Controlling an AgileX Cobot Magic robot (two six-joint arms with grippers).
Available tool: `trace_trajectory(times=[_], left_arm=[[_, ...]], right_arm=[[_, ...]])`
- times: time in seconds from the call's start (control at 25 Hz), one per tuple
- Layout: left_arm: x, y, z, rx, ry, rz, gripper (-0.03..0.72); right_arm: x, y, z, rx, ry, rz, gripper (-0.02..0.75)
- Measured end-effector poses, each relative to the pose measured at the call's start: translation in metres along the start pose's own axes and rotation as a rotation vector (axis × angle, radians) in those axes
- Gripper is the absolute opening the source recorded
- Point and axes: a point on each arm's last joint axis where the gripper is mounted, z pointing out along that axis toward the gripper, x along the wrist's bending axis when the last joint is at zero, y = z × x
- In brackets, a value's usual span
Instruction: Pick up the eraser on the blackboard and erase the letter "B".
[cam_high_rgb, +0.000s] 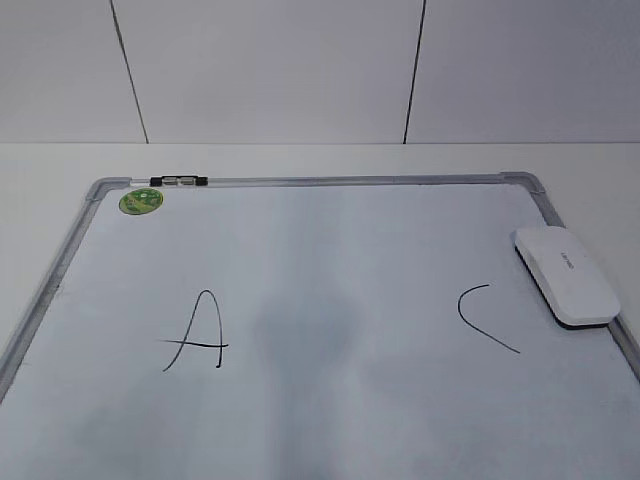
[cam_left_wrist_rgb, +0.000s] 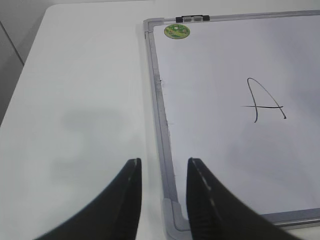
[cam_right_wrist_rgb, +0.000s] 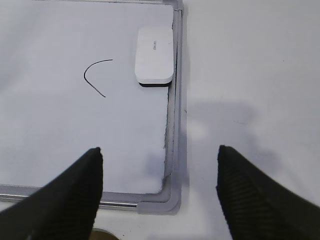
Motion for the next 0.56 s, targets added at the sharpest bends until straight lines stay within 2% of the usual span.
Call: trace_trajectory(times=[0.56], left_arm=[[0.0,0.0,0.0,0.0,0.0,0.0,0.235]], right_arm=[[0.0,0.0,0.0,0.0,0.0,0.004,0.558]])
